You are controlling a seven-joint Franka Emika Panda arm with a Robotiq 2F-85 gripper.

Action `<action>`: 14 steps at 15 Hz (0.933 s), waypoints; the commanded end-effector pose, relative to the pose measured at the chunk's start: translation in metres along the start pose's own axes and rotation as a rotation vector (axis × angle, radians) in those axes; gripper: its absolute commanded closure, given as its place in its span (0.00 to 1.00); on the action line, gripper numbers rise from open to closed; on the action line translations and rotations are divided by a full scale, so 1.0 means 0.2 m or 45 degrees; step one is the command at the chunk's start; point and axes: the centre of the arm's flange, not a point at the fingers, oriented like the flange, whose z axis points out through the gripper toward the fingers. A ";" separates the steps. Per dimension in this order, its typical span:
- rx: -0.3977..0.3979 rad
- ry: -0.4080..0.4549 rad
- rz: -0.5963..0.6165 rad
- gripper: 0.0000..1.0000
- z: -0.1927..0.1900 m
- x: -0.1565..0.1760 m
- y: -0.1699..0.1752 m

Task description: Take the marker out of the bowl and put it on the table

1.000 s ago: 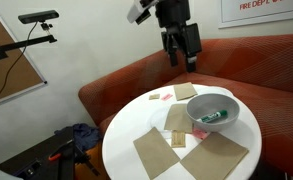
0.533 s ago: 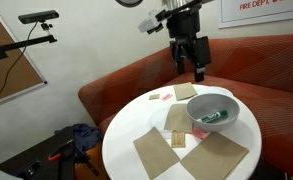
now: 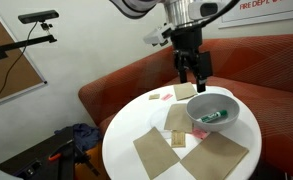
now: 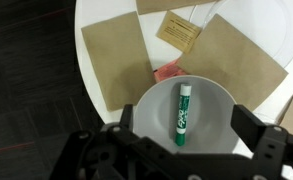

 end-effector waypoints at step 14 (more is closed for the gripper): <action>0.034 0.068 -0.016 0.00 0.47 0.43 -0.14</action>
